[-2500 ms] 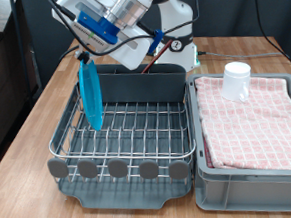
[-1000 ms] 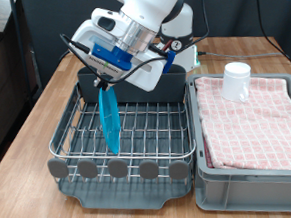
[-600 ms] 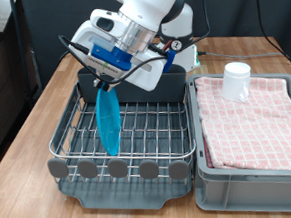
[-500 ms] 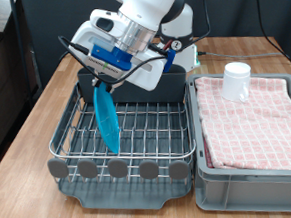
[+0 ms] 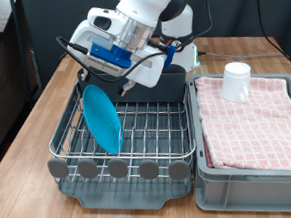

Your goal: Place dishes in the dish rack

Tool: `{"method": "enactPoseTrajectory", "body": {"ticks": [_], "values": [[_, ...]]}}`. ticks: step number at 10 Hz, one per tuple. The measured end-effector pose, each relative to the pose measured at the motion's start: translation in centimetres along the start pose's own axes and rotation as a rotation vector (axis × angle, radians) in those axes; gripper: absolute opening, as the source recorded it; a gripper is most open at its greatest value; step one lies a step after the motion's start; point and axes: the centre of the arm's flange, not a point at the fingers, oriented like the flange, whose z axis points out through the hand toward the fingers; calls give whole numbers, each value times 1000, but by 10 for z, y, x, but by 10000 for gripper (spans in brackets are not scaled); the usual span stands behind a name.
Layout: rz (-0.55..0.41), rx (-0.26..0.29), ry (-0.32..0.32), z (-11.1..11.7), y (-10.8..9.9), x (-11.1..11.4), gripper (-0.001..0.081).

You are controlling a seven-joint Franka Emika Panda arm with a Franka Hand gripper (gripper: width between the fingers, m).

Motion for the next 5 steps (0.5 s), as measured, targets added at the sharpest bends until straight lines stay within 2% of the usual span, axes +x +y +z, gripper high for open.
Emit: {"method": "enactPoseTrajectory", "body": {"ticks": [1,5], "values": [[16,19,-9,-4,1,3,766],[47,61,-41,-33,7,22,801]]}}
